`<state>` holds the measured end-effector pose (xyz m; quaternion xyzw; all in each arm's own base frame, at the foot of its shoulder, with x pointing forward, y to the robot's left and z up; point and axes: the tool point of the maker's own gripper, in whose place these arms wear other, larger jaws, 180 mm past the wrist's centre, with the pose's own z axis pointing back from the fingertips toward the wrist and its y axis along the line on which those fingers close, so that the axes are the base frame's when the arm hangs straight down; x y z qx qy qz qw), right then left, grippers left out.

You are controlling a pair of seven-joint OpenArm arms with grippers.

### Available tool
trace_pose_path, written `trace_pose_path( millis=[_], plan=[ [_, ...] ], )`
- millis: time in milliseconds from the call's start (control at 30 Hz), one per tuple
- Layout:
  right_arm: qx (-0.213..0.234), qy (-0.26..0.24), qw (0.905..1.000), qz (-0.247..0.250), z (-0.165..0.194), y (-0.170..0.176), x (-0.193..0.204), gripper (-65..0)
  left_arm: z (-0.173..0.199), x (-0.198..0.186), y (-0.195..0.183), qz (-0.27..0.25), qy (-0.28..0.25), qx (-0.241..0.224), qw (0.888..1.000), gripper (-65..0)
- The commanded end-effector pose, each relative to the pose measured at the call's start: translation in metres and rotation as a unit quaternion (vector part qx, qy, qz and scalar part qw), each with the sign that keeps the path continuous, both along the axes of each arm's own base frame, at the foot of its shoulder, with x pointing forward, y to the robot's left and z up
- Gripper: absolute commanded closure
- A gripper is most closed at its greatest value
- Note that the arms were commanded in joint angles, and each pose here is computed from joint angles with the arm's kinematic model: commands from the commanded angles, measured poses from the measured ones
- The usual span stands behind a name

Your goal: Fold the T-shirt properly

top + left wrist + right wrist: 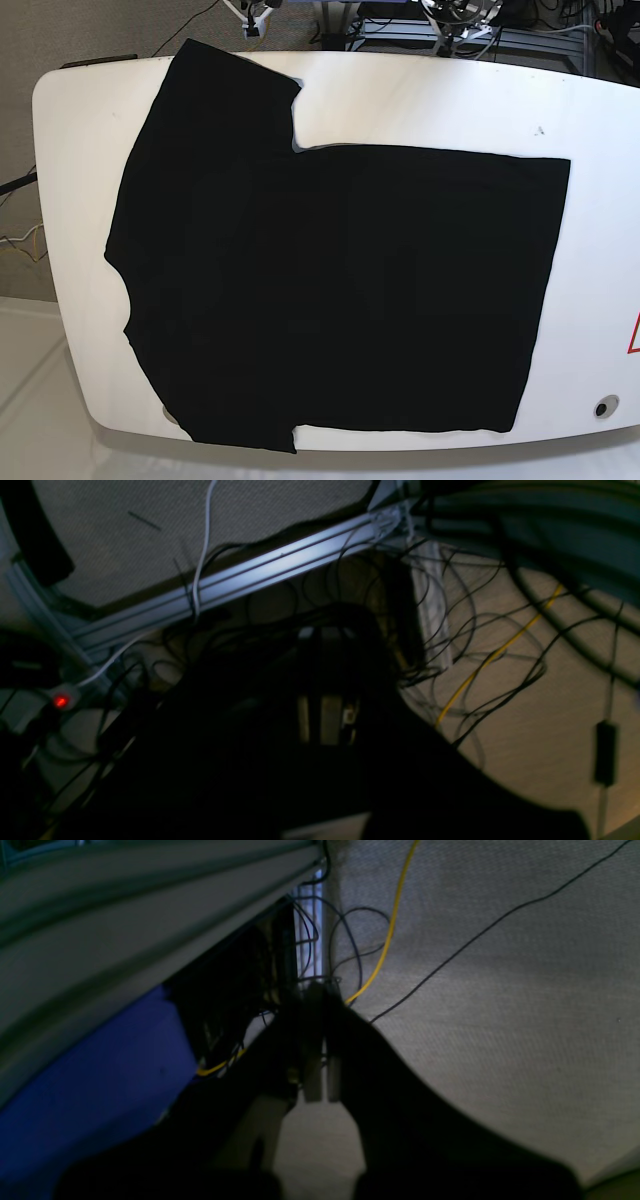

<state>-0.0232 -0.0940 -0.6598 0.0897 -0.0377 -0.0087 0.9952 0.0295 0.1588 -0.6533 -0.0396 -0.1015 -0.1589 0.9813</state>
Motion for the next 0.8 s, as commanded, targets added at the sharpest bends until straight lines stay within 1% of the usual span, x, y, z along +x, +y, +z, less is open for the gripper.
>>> trace_pose_path(
  millis=[0,333,533,600,667,767],
  plan=[
    [0.004,-0.001,1.0000,-0.002,0.000,0.002,-0.001,0.0,0.001,0.004,-0.004,0.000,-0.008,-0.005,1.000,0.0],
    [0.002,0.002,1.0000,0.000,0.001,0.000,-0.007,0.0,0.001,0.001,-0.007,0.004,-0.009,-0.007,1.000,0.0],
    [0.001,0.004,1.0000,0.000,0.002,-0.002,-0.014,0.0,0.005,0.003,0.002,0.000,-0.020,-0.002,1.000,0.0],
    [0.000,0.006,1.0000,0.001,0.002,-0.006,-0.019,0.0,0.009,0.004,0.008,-0.004,-0.028,0.002,1.000,0.0],
    [-0.011,-0.002,0.9999,-0.005,0.006,-0.023,-0.030,0.0,0.020,0.001,0.023,-0.011,-0.050,0.008,0.999,0.0],
    [-0.016,-0.001,0.9999,-0.004,0.008,-0.030,-0.038,0.0,0.025,-0.004,0.027,-0.014,-0.056,0.010,0.998,0.0]
  ],
)
